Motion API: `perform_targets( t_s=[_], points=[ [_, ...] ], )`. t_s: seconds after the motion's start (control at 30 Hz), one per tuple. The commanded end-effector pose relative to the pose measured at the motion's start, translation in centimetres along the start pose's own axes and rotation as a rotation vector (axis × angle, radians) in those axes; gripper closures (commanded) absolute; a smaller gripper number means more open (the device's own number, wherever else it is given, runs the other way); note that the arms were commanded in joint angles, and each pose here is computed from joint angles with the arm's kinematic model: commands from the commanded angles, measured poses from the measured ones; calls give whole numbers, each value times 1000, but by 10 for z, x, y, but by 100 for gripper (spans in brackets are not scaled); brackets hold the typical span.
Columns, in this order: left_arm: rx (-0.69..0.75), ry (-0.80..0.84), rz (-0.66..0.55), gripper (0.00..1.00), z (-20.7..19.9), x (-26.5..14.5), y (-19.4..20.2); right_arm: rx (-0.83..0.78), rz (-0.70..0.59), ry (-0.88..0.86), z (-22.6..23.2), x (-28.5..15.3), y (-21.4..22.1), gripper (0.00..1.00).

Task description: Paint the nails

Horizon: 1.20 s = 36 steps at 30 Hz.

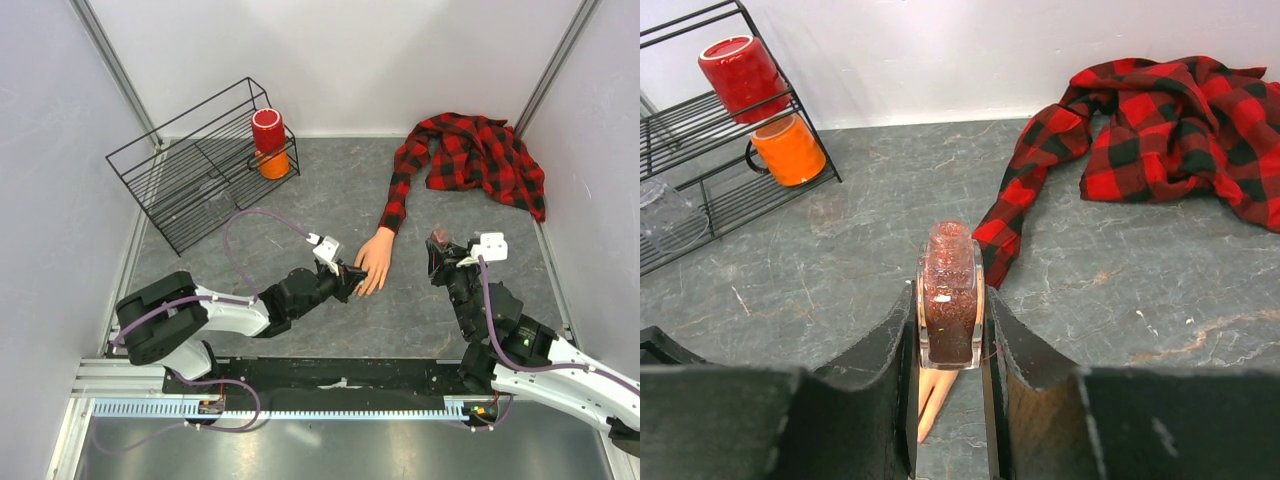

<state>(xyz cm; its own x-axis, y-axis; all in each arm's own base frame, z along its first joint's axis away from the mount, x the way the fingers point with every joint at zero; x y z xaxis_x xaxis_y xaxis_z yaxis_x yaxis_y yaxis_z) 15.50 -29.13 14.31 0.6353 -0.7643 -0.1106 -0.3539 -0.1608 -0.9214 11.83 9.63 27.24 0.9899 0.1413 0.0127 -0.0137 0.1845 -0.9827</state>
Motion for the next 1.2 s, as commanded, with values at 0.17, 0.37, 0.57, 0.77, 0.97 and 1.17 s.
perform_targets(
  t_s=[0.17,0.37,0.57,0.77,0.97,1.17],
  points=[
    [32,-34,-52,98,8,5,9,23,-24,-20,2,1,-3,100],
    [66,-68,-36,98,14,7,16,27,-25,-25,3,1,-3,100],
    [97,-79,-23,98,16,12,19,24,-25,-28,3,1,-2,100],
    [109,-96,-18,98,18,15,21,27,-27,-30,2,0,-2,100],
    [115,-96,-9,98,17,19,23,28,-29,-32,2,0,-3,100],
    [129,-101,-8,98,18,22,22,29,-31,-34,2,0,-3,100]
  ],
)
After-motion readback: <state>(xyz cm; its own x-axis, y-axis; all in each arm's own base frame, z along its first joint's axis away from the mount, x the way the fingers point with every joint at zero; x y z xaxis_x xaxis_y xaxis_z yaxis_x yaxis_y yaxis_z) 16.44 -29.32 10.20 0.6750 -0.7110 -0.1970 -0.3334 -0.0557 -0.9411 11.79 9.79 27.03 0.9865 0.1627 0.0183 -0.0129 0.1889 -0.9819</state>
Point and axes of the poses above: each gripper's point midway between its finger pads, its own x axis out along the fingers, its own z axis along the line the jaws close on, y = z × x, the point moved 10 cm from there along -x, back along the fingers
